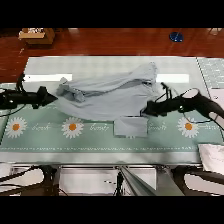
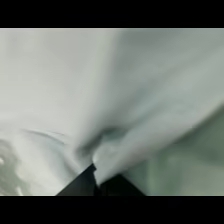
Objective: Fold the shirts.
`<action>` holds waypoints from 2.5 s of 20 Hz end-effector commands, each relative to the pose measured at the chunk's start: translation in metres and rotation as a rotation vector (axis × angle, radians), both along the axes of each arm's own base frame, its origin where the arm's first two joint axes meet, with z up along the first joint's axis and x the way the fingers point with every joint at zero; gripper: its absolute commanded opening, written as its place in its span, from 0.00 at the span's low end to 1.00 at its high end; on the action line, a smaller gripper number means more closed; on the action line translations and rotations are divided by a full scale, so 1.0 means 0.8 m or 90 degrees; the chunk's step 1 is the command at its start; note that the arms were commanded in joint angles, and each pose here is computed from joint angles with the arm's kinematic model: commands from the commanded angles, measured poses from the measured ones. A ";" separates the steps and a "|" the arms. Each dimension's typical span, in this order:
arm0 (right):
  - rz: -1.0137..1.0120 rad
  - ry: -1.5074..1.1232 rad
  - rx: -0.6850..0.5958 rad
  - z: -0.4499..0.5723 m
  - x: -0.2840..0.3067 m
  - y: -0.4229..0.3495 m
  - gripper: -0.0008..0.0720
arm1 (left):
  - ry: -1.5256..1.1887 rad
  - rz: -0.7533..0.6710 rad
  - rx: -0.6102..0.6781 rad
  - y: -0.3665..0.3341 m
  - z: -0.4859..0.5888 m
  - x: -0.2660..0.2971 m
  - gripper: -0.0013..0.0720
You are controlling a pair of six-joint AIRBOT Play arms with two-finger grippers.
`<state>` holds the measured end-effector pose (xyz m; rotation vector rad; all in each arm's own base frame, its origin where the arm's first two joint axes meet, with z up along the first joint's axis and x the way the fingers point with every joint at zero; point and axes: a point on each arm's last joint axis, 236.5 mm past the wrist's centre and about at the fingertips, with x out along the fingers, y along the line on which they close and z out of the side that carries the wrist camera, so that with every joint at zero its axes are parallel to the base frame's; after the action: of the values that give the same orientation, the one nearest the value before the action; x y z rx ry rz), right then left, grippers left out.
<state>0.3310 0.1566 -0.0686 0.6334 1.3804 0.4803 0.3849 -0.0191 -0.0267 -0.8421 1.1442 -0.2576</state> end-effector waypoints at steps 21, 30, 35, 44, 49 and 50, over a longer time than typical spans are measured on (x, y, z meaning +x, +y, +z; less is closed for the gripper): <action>-0.204 -0.971 -0.350 0.768 -0.239 -0.108 0.04 | -0.913 0.172 0.489 -0.103 0.721 -0.421 0.04; -0.172 -0.669 -0.462 0.632 -0.237 -0.167 0.04 | -0.573 0.025 0.499 -0.075 0.561 -0.362 0.04; -0.016 -0.404 -0.373 0.488 -0.097 -0.166 0.04 | -0.340 -0.056 0.373 -0.036 0.420 -0.238 0.04; 0.052 -0.300 -0.320 0.273 0.187 -0.117 0.04 | -0.182 -0.083 0.202 -0.017 0.205 0.000 0.04; -0.050 -0.373 -0.314 0.235 0.285 -0.128 0.04 | -0.202 -0.017 0.218 -0.004 0.140 0.114 0.04; -0.068 -0.391 -0.314 0.232 0.300 -0.131 0.04 | -0.209 -0.004 0.223 -0.002 0.129 0.132 0.04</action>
<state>0.5255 0.0551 0.1295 0.0945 0.9421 0.2460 0.4405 -0.0278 0.1060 -0.4594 0.9179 -0.2416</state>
